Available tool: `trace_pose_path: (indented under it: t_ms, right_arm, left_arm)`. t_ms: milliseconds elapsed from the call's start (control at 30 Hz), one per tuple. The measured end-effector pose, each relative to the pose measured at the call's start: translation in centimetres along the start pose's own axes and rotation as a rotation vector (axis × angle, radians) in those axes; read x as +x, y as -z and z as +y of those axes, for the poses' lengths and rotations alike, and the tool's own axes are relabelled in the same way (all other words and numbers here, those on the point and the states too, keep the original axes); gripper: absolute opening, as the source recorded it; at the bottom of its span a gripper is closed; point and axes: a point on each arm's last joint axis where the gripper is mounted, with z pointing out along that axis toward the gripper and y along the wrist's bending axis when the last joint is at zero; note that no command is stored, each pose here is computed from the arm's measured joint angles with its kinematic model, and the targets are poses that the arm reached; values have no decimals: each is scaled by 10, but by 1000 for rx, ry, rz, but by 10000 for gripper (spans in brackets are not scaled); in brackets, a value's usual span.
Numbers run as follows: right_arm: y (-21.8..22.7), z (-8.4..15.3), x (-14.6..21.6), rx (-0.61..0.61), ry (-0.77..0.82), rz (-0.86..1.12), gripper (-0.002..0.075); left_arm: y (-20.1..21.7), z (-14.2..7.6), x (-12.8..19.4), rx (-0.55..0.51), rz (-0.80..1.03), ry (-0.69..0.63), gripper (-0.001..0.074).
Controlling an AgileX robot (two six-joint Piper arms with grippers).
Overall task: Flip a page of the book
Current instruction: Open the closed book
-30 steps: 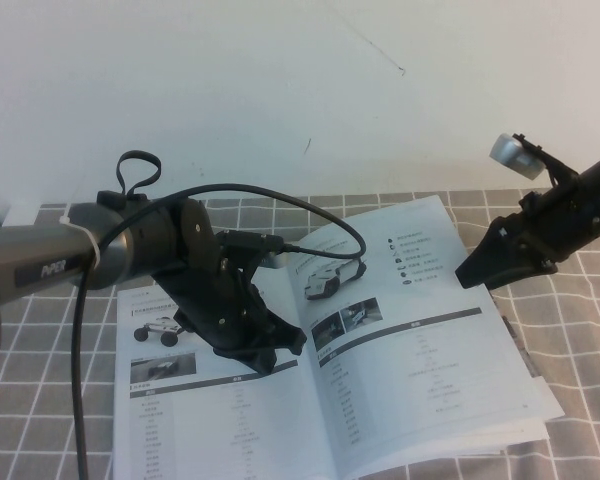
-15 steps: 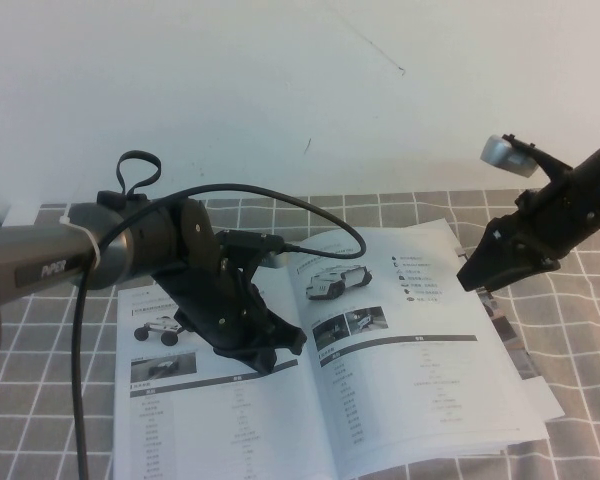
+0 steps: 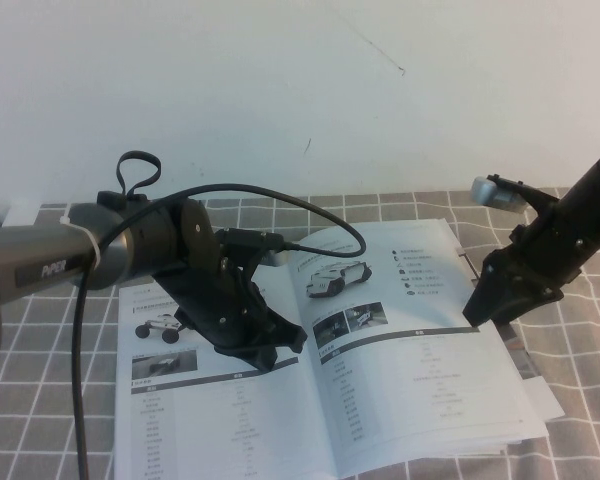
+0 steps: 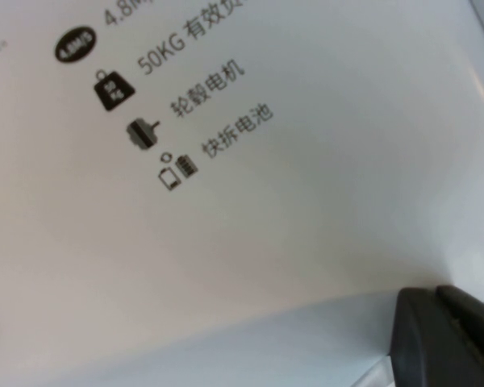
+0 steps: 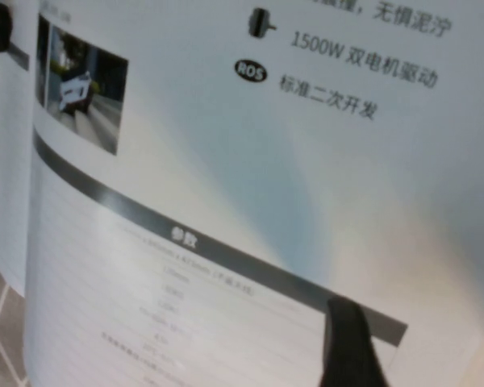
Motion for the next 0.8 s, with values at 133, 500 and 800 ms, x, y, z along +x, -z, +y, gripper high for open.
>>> trace_pose_path:
  t_ms: [133,500,800]
  right_arm:
    - [-1,1,-1,-15,-7,-6,388]
    - [-1,1,-1,-18,-5,-9,388]
    - [14,-5,2,-18,-21,-52,388]
  left_arm:
    - [0,0,0,0,0,-2,-4]
    - [0,0,0,1,0,-16,-4]
    - [0,0,0,1,0,-19,-4]
